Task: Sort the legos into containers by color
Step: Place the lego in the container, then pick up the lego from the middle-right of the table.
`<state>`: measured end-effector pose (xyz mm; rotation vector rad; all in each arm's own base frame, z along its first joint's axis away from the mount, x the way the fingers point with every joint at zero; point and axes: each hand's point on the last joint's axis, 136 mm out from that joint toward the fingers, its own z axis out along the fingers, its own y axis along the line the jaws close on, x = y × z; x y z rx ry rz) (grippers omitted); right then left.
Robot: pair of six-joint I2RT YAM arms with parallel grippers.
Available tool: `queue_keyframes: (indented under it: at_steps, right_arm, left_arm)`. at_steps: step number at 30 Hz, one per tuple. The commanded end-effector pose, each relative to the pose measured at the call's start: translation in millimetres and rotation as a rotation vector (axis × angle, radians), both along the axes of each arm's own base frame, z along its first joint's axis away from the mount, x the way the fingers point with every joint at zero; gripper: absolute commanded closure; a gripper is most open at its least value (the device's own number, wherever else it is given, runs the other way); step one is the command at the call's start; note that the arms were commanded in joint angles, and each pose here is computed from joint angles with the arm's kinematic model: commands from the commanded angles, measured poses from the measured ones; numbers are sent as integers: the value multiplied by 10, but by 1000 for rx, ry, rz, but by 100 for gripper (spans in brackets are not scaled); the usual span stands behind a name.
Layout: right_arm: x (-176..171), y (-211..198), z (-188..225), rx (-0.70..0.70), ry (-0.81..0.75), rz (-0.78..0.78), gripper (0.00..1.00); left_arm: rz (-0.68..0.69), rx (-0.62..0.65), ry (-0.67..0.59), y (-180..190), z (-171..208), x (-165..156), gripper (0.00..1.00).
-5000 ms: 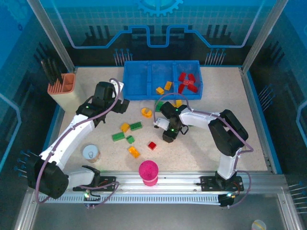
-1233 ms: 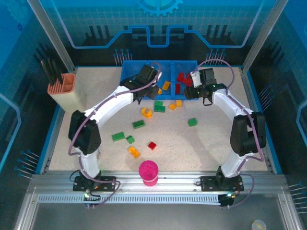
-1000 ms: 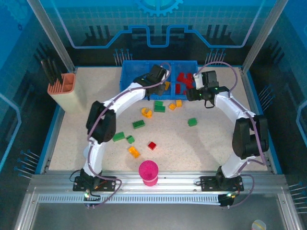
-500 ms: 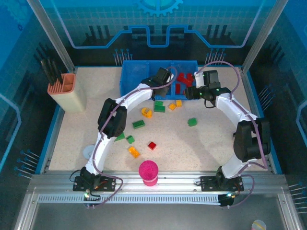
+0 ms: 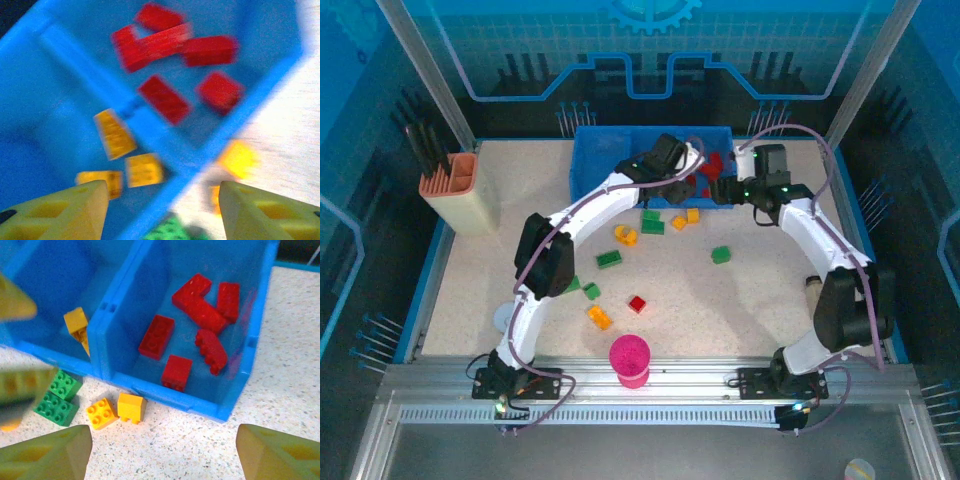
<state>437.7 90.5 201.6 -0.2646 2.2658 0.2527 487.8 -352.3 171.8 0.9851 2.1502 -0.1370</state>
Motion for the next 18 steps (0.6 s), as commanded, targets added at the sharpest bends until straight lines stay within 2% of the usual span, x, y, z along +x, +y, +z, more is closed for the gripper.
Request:
queue_keyframes:
  at_steps: [1,3,9,18]
  right_arm:
    - [-75,-237,296,78,-36,-81,22]
    - [-98,-369,396,118,-62,-125,23]
    - [-150,-652,545,154,-110,-201,23]
    - [-227,-801,484,222,-93,-205,23]
  left_arm:
    - [-235,-85,146,-355,115,-579,41]
    - [-254,-102,179,-436,49,-666,41]
    - [-318,-63,174,-749,-187,-868,37]
    - [-390,-30,210,-1133,-596,-1111,33]
